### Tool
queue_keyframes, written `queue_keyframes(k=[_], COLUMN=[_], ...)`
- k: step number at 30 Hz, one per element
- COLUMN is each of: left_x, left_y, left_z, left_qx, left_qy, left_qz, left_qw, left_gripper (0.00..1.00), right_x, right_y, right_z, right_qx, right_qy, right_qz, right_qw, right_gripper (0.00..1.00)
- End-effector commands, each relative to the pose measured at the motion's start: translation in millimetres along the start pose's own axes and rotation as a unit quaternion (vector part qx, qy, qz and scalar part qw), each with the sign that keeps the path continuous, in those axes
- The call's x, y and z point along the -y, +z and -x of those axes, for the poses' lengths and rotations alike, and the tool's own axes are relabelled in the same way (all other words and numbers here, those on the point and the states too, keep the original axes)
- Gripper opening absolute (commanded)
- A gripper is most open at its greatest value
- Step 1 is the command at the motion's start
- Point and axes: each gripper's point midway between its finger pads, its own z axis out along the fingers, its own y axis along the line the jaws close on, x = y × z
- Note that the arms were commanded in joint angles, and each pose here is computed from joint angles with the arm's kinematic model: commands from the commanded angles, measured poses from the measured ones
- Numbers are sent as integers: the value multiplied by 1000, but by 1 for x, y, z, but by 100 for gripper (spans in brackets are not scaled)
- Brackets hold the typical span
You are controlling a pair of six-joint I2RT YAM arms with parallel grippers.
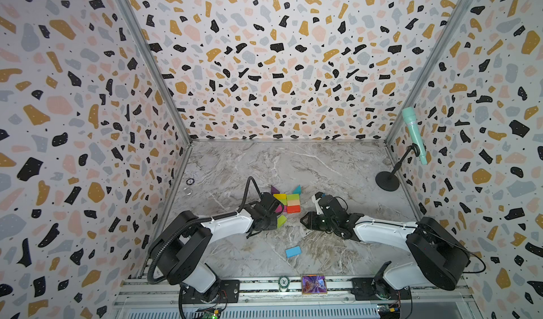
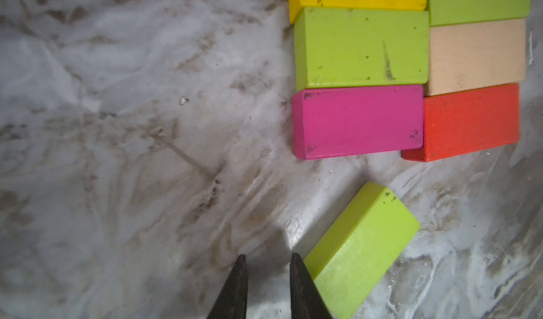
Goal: Assemble a carrot with building blocks
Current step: Assemble the building block at the center of the board.
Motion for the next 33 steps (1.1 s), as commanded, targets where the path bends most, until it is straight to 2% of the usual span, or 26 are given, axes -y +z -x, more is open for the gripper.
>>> queue_keyframes(k=[1,7,21,33], left_x=[-7,-19,7,9], left_y=[-2,-11,2,6], left_z=[-8,-12,-20,2], left_qx=[-8,-10,-36,-4], left_qy=[-11,-10,-6,-22], left_qz=[3,26,-18,-5], left_qw=[1000,1000,999,1000], left_gripper=[27,27,27,27], right_x=[3,0,3,5], right_y=[0,3,3,2], right_z=[-1,-1,-3,-1], right_qx=[0,-4,-5,-3], right_qy=[9,6,6,8], right_qz=[-2,4,4,0], right_qw=[1000,1000,1000,1000], right_gripper=[38,39,38,38])
